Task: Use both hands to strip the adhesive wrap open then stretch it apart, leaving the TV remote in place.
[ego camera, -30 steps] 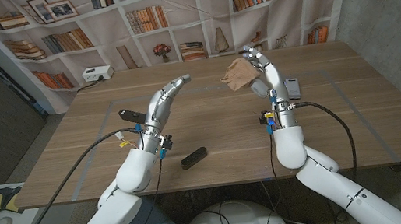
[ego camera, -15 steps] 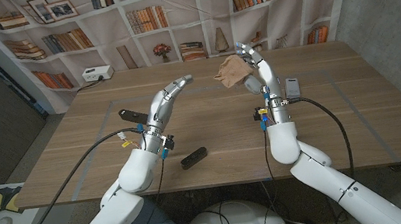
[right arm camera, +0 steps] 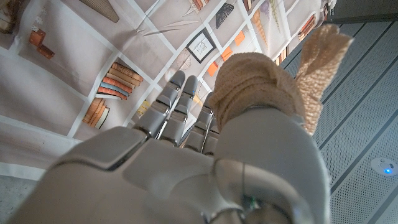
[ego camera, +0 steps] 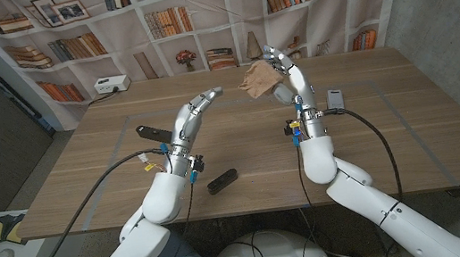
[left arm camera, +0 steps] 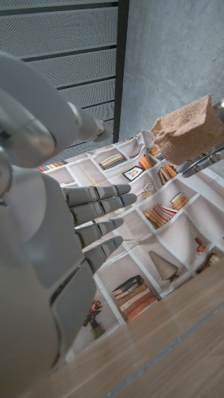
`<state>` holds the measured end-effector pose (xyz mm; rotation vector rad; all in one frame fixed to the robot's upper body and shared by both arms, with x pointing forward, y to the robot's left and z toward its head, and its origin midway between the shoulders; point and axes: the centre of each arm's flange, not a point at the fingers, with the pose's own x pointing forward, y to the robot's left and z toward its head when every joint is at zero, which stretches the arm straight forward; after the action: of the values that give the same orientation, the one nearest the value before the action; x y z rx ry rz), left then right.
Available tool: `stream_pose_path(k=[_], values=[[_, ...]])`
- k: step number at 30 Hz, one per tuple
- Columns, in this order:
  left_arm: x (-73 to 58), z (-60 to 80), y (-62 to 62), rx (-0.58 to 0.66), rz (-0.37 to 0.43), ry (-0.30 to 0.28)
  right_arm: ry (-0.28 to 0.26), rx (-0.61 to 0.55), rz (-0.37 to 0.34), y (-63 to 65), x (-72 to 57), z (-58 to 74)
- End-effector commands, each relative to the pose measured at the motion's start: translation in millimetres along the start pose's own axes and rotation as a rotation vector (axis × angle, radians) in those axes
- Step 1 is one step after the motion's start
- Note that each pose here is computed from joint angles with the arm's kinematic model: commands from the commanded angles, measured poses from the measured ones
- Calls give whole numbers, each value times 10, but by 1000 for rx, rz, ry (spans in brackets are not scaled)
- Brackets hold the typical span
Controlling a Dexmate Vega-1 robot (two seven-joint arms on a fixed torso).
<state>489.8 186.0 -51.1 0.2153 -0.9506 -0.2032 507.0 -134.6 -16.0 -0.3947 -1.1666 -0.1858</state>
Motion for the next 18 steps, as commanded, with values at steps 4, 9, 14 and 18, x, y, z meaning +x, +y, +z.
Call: stream_pose_path(k=[4, 9, 14, 18], values=[[-2, 32, -229, -24, 27, -2, -17, 10, -2, 94, 34, 10], [0, 17, -312, -22, 32, 13, -31, 19, -16, 105, 36, 57], [16, 24, -342, -29, 56, 7, -37, 26, -24, 135, 24, 102], [41, 36, -366, -51, 66, -5, -35, 29, -23, 168, -4, 134]])
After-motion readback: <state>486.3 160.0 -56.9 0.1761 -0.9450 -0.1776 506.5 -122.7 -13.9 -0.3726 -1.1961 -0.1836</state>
